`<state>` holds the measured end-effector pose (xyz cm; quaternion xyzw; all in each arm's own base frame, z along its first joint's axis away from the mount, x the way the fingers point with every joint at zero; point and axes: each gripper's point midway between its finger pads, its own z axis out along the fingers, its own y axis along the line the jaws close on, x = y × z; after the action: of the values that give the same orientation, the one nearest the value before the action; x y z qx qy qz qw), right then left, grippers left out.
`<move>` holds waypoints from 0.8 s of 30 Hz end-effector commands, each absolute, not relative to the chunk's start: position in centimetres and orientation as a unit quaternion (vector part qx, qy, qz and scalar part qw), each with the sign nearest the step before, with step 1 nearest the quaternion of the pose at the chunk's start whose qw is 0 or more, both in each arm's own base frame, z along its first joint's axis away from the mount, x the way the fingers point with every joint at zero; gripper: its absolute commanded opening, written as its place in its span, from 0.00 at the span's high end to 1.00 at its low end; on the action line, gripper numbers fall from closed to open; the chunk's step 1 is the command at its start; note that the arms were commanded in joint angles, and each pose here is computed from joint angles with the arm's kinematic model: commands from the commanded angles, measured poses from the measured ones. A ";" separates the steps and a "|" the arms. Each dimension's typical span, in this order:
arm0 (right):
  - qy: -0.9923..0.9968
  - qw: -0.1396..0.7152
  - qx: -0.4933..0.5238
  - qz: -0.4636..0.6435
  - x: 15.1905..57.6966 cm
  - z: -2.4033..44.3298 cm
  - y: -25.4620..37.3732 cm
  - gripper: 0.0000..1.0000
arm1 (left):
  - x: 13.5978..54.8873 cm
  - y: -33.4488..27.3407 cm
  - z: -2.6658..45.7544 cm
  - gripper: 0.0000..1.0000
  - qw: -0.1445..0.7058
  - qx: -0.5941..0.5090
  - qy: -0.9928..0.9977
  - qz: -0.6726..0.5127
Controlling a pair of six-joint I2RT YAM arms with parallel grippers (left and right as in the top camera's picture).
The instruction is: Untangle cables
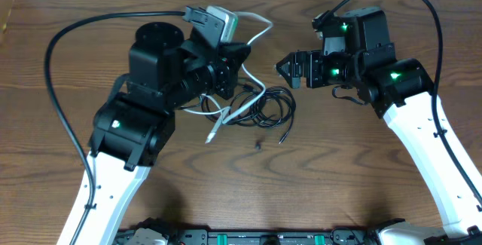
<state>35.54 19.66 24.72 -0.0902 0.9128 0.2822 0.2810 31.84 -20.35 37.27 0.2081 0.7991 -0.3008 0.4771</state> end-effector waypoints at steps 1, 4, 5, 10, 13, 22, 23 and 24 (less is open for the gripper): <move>0.909 0.273 -0.100 0.299 35.2 24.8 20.1 0.01 | 31.9 -20.7 39.0 0.93 0.485 0.181 0.787 -0.336; 0.910 0.272 -0.100 0.298 35.2 24.8 20.1 0.01 | 32.2 -21.1 40.7 0.92 0.502 0.170 0.768 -0.360; 0.910 0.272 -0.100 0.298 35.1 24.8 20.1 0.01 | 32.3 -21.2 41.2 0.93 0.509 0.168 0.762 -0.364; 0.913 0.265 -0.097 0.294 34.9 24.5 19.9 0.01 | 33.5 -20.4 43.1 0.93 0.550 0.140 0.743 -0.356; 0.914 0.265 -0.097 0.293 34.9 24.5 19.9 0.01 | 35.7 -17.9 43.2 0.93 0.581 0.068 0.752 -0.303; 0.918 0.271 -0.090 0.276 35.3 24.2 19.4 0.01 | 40.1 -11.6 41.7 0.93 0.623 -0.051 0.763 -0.167; 0.918 0.271 -0.090 0.276 35.2 24.2 19.4 0.01 | 40.6 -11.3 41.5 0.93 0.623 -0.054 0.763 -0.163; 0.918 0.270 -0.090 0.276 35.2 24.2 19.4 0.01 | 41.2 -11.0 41.4 0.93 0.627 -0.057 0.761 -0.159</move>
<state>35.03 19.69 24.41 -0.0903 0.9158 0.2849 0.2683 39.14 -13.52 41.75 -0.0164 0.7639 -0.2061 0.6113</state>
